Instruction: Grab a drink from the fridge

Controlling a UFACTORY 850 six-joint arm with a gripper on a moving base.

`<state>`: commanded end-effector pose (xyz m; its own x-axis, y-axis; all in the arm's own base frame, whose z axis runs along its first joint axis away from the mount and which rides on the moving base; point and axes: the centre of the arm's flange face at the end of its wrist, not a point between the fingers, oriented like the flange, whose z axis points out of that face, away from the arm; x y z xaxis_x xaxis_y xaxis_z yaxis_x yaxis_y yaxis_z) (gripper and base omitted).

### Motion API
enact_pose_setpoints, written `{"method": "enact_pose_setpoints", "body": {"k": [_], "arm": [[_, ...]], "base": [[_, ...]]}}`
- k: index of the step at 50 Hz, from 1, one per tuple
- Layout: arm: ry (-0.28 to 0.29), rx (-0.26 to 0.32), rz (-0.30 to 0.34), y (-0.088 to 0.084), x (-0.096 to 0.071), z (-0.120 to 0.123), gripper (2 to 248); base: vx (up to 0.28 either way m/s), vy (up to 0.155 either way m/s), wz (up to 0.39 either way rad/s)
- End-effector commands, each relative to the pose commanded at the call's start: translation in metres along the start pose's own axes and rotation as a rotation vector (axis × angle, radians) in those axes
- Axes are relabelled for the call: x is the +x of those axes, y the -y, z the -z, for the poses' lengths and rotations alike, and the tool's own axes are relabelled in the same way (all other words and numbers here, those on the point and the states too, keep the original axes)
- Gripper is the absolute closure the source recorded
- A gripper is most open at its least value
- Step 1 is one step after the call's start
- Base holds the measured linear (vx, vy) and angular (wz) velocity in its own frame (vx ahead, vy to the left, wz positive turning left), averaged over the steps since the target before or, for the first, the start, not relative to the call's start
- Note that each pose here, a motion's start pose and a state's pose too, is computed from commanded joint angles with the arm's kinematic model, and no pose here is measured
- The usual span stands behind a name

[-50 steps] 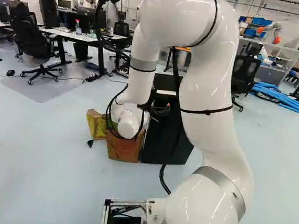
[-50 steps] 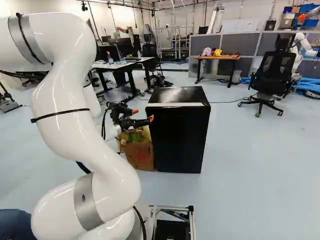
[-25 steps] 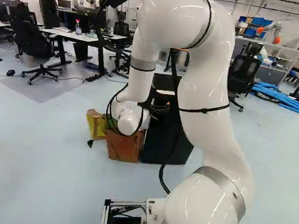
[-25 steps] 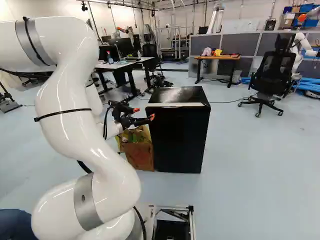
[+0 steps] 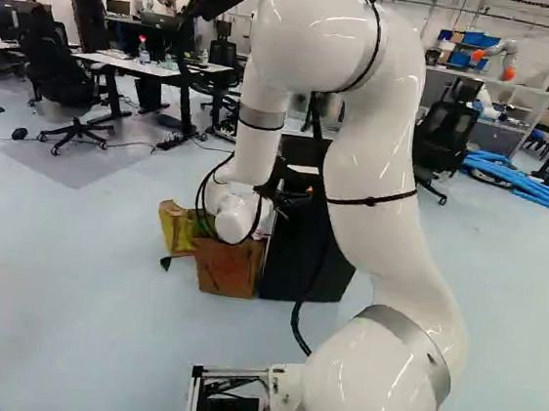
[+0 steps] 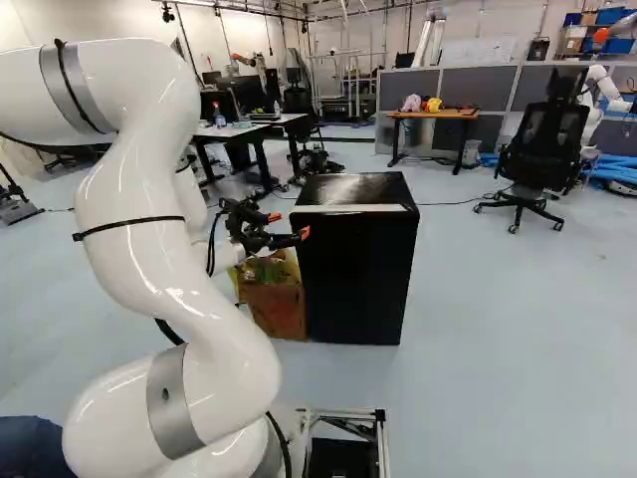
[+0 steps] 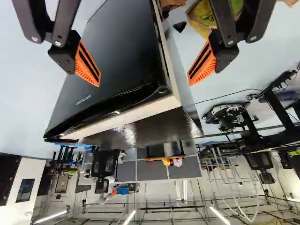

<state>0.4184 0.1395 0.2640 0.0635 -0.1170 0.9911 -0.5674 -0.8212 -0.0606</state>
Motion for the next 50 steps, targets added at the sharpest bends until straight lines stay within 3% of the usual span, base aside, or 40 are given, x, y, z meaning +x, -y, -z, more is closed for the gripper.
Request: {"method": "enact_pose_setpoints", "body": {"k": [27, 50], "arm": [[0.0, -0.051, -0.008, -0.0037, -0.0003, 0.0018, 3], [0.001, -0.061, -0.012, 0.0005, -0.0017, 0.0088, 3]], "base": [[0.0, 0.0, 0.0], [0.0, 0.0, 0.0]]}}
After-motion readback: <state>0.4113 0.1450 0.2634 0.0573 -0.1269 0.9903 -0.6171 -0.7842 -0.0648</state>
